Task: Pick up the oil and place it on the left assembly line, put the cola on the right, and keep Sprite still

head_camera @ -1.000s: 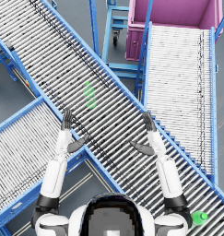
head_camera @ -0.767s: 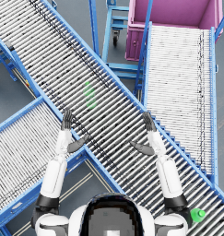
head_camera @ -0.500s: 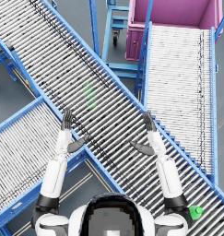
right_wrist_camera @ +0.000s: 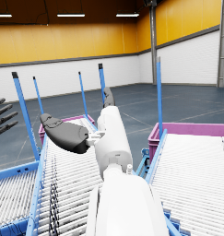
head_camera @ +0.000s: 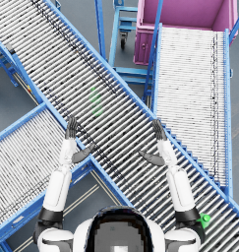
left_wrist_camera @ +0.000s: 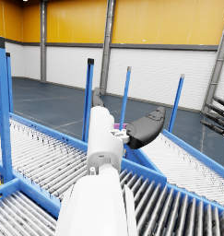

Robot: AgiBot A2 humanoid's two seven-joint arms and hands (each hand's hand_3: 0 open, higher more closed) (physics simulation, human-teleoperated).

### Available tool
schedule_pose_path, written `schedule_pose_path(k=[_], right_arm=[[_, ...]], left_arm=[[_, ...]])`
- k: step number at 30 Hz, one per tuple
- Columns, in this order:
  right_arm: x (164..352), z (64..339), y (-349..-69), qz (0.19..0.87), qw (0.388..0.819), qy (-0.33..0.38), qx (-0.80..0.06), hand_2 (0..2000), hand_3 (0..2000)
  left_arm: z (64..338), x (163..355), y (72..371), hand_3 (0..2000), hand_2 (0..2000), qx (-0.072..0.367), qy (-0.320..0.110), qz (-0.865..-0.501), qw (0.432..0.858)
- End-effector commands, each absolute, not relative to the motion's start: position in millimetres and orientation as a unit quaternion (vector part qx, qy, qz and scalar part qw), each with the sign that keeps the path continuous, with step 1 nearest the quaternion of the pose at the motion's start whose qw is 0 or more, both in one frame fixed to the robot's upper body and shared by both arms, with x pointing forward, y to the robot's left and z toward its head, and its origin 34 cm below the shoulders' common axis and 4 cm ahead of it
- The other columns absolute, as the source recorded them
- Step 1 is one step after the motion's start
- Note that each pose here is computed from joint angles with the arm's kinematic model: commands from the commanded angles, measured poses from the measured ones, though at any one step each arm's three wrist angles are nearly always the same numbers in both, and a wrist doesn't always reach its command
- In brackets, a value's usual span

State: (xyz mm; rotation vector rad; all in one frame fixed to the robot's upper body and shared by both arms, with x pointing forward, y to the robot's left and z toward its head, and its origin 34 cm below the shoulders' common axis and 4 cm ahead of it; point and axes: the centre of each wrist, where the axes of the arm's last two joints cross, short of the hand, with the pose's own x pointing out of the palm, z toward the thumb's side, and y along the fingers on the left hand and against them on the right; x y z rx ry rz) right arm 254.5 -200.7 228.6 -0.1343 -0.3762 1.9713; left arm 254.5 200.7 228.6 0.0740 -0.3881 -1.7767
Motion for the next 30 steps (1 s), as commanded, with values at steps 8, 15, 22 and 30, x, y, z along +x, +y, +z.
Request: schedule_pose_path(k=[8, 15, 22, 30], right_arm=[[254.5, 228.6, -200.7, 0.828, 0.536, -0.158, -0.056, 0, 0], [254.5, 228.6, -200.7, 0.828, 0.536, -0.158, -0.056, 0, 0], [254.5, 228.6, -200.7, 0.828, 0.536, -0.158, -0.056, 0, 0], [254.5, 228.6, -200.7, 0.828, 0.536, -0.158, -0.056, 0, 0]], left_arm=[[228.6, 254.5, 200.7, 0, 0, 0.032, -0.168, -0.771, 0.614], [228.6, 254.5, 200.7, 0, 0, 0.032, -0.168, -0.771, 0.614], [228.6, 254.5, 200.7, 0, 0, 0.032, -0.168, -0.771, 0.614], [228.6, 254.5, 200.7, 0, 0, 0.032, -0.168, -0.771, 0.614]])
